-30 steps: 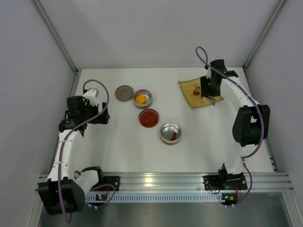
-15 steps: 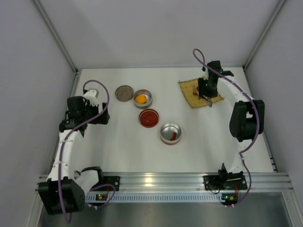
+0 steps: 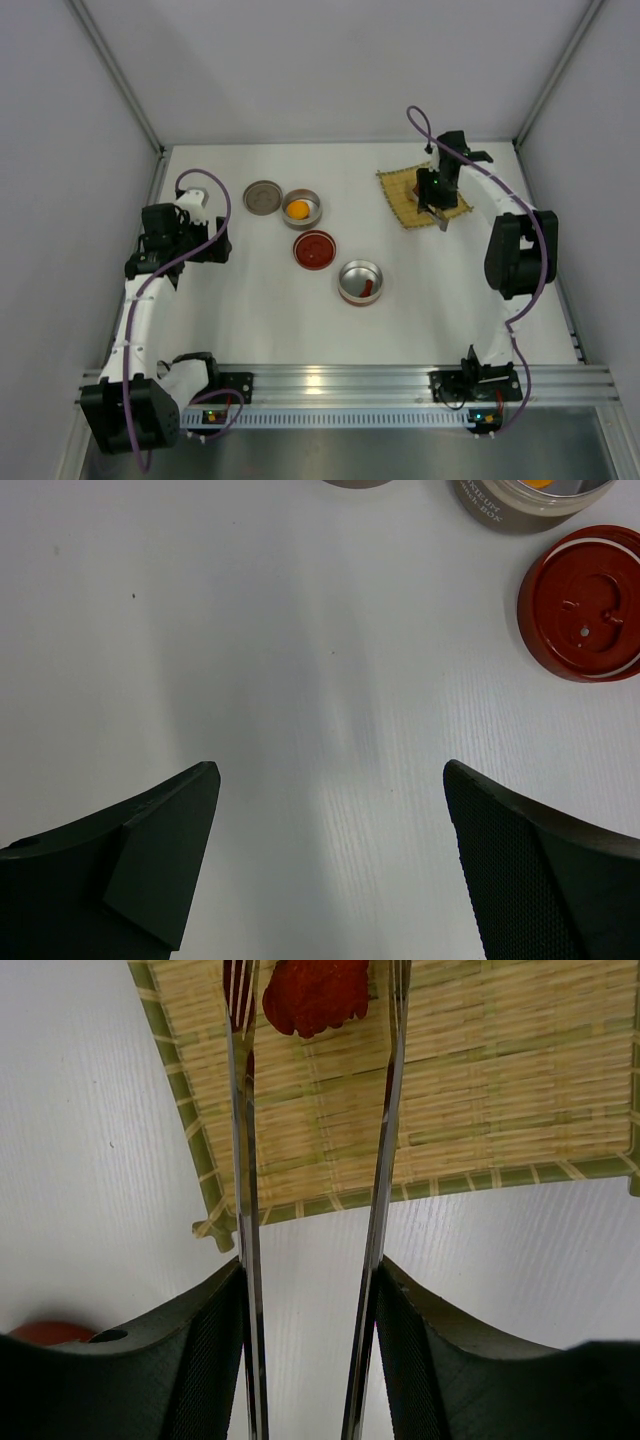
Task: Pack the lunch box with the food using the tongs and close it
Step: Pick up the fake food from the plate.
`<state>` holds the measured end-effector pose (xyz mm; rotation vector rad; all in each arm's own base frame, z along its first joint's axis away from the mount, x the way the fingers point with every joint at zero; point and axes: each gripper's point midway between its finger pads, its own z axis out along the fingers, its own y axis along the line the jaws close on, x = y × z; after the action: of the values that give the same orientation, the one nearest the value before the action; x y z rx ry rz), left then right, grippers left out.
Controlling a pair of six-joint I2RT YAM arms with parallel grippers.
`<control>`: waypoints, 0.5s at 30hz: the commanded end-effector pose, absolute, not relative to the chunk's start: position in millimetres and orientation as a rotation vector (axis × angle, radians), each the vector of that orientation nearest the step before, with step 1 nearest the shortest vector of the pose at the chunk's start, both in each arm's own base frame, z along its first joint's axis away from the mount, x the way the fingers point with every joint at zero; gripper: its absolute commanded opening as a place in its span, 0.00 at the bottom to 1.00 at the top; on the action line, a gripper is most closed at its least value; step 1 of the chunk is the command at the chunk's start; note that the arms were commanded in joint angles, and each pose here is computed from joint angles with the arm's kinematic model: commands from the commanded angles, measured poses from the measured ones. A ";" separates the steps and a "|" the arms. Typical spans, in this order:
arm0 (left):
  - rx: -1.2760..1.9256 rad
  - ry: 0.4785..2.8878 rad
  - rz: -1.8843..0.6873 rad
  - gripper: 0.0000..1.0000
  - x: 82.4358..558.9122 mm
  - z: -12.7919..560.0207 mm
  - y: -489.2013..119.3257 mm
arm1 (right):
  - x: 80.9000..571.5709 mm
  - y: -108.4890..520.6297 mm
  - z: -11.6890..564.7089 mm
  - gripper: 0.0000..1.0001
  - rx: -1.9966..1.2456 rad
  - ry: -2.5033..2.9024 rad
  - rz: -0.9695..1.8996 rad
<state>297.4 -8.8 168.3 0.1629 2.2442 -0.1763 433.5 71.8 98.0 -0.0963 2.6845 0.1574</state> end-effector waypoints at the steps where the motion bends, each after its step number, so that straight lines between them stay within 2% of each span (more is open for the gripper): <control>1: 0.167 2.204 -0.171 0.98 305.9 175.7 -8.2 | 435.7 80.6 117.8 0.49 -0.134 2.624 0.181; 9: 0.172 2.205 -0.154 0.98 303.6 176.3 -6.3 | 430.6 78.7 114.9 0.46 -0.144 2.634 0.171; 15: 0.164 2.190 -0.142 0.99 305.3 181.8 -4.4 | 428.2 73.5 126.2 0.39 -0.130 2.609 0.181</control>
<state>297.4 -7.6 168.1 0.1598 2.2454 -0.1683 423.7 70.9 90.7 -0.1188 2.7122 0.1600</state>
